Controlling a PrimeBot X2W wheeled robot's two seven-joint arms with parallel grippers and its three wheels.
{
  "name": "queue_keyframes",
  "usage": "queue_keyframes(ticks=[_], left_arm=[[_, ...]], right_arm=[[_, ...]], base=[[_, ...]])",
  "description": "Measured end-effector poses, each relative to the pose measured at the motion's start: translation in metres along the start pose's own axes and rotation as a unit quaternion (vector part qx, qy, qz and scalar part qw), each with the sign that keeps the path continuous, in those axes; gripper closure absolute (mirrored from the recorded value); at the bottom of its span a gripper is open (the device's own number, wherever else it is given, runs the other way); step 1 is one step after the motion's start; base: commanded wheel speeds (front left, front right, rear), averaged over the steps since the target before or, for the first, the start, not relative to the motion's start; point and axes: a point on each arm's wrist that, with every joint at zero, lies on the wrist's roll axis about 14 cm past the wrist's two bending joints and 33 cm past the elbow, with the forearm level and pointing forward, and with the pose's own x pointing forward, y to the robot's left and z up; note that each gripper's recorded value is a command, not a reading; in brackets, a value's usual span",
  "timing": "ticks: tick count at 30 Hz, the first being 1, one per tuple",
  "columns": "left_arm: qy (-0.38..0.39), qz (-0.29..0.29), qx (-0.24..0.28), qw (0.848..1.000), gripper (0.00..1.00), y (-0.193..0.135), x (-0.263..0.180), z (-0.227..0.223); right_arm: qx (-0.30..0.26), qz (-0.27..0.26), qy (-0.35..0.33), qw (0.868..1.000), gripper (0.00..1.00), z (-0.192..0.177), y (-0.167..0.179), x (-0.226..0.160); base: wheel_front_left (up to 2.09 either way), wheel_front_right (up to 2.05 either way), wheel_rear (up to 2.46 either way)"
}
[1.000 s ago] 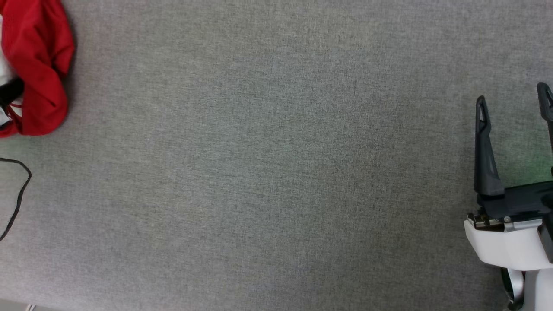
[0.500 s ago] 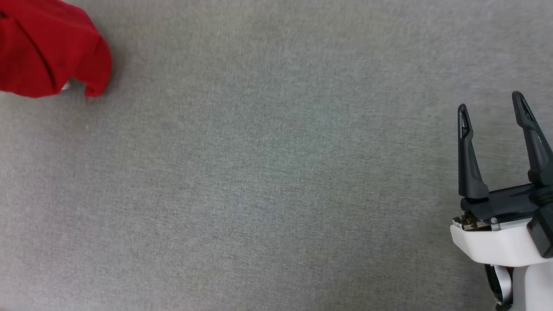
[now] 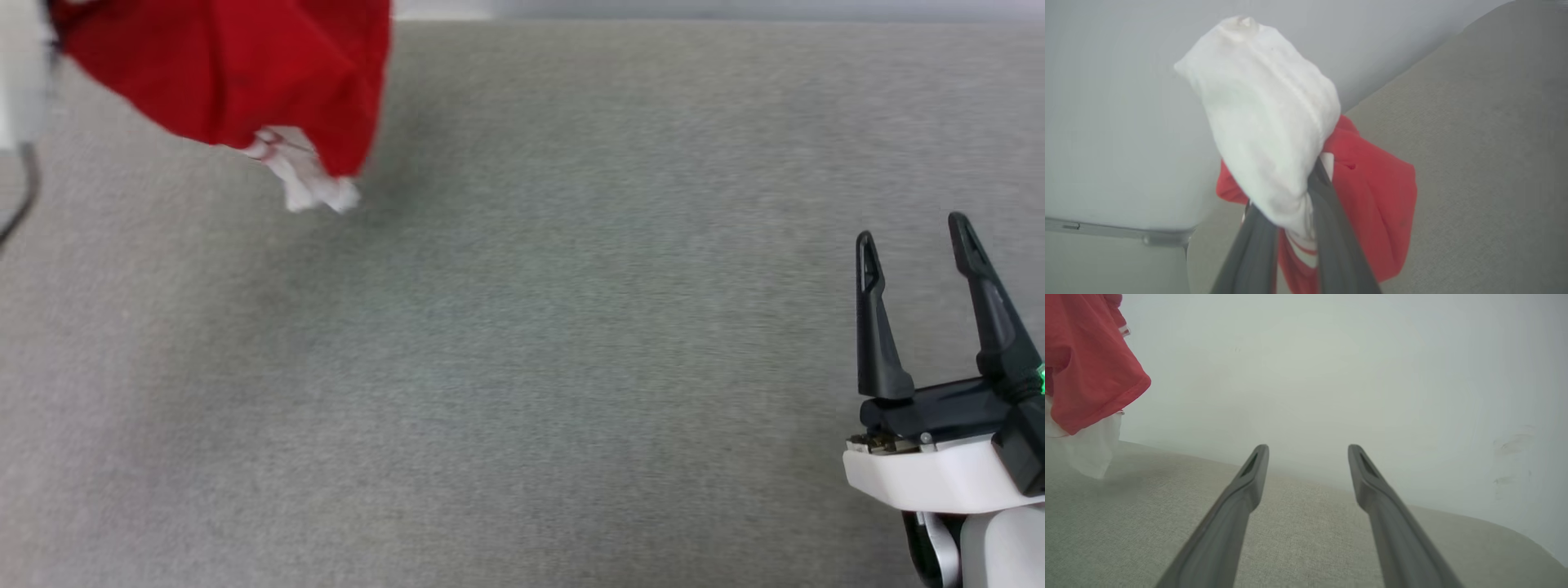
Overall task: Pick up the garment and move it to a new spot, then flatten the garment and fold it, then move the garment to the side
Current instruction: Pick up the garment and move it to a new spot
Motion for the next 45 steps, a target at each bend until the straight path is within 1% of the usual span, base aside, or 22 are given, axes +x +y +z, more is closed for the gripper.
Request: queue_keyframes(ticks=[5, 10, 14, 17, 21, 24, 28, 31, 36, 38, 40, 41, 42, 45], left_arm=[[-0.036, -0.068, 0.053, 0.996, 1.0, -0.054, 0.012, 0.037], [-0.064, -0.149, 0.089, 0.983, 1.0, -0.116, 0.023, 0.056], [-0.066, -0.209, 0.107, 0.97, 1.0, -0.16, 0.034, 0.052], [-0.04, -0.258, 0.109, 0.959, 1.0, -0.195, 0.049, 0.026], [-0.004, -0.323, 0.085, 0.943, 1.0, -0.243, 0.069, -0.013], [0.017, -0.367, 0.051, 0.929, 1.0, -0.28, 0.079, -0.041], [0.048, -0.403, 0.012, 0.914, 1.0, -0.32, 0.091, -0.076], [0.078, -0.429, -0.012, 0.9, 1.0, -0.352, 0.09, -0.102], [0.123, -0.472, -0.018, 0.872, 1.0, -0.403, 0.071, -0.139], [0.122, -0.477, -0.016, 0.87, 1.0, -0.409, 0.069, -0.14], [0.109, -0.474, -0.015, 0.874, 1.0, -0.411, 0.071, -0.136], [0.099, -0.468, -0.016, 0.878, 0.92, -0.409, 0.074, -0.133], [0.086, -0.461, -0.012, 0.883, 0.0, -0.407, 0.077, -0.13], [0.029, -0.442, -0.009, 0.896, 0.0, -0.399, 0.083, -0.107]], right_arm=[[-0.011, -0.024, -0.004, 1.0, 0.0, 0.013, -0.017, -0.015], [-0.023, -0.053, -0.004, 0.998, 0.0, 0.021, -0.037, -0.028], [-0.028, -0.067, 0.004, 0.997, 0.0, 0.019, -0.046, -0.035], [-0.027, -0.075, 0.013, 0.997, 0.0, 0.014, -0.051, -0.039], [-0.027, -0.084, 0.028, 0.996, 0.0, 0.005, -0.058, -0.042], [-0.03, -0.092, 0.035, 0.995, 0.0, 0.0, -0.063, -0.043], [-0.031, -0.098, 0.049, 0.994, 0.0, -0.01, -0.068, -0.046], [-0.032, -0.104, 0.059, 0.992, 0.0, -0.016, -0.072, -0.049], [-0.034, -0.109, 0.065, 0.991, 0.0, -0.02, -0.076, -0.049], [-0.034, -0.11, 0.066, 0.991, 0.0, -0.021, -0.077, -0.049], [-0.034, -0.11, 0.066, 0.991, 0.0, -0.02, -0.077, -0.049], [-0.034, -0.11, 0.065, 0.991, 0.0, -0.02, -0.077, -0.049], [-0.034, -0.11, 0.064, 0.991, 0.0, -0.019, -0.077, -0.049], [-0.032, -0.11, 0.062, 0.992, 0.0, -0.015, -0.076, -0.052]], base=[[0.0, 0.0, 0.0], [0.0, 0.0, 0.0], [0.0, 0.0, 0.0], [0.0, 0.0, 0.0], [0.0, 0.0, 0.0], [0.0, 0.0, 0.0], [0.0, 0.0, 0.0], [0.0, 0.0, 0.0], [0.0, 0.0, 0.0], [0.0, 0.0, 0.0], [0.0, 0.0, 0.0], [0.0, 0.0, 0.0], [0.0, 0.0, 0.0], [0.0, 0.0, 0.0]])
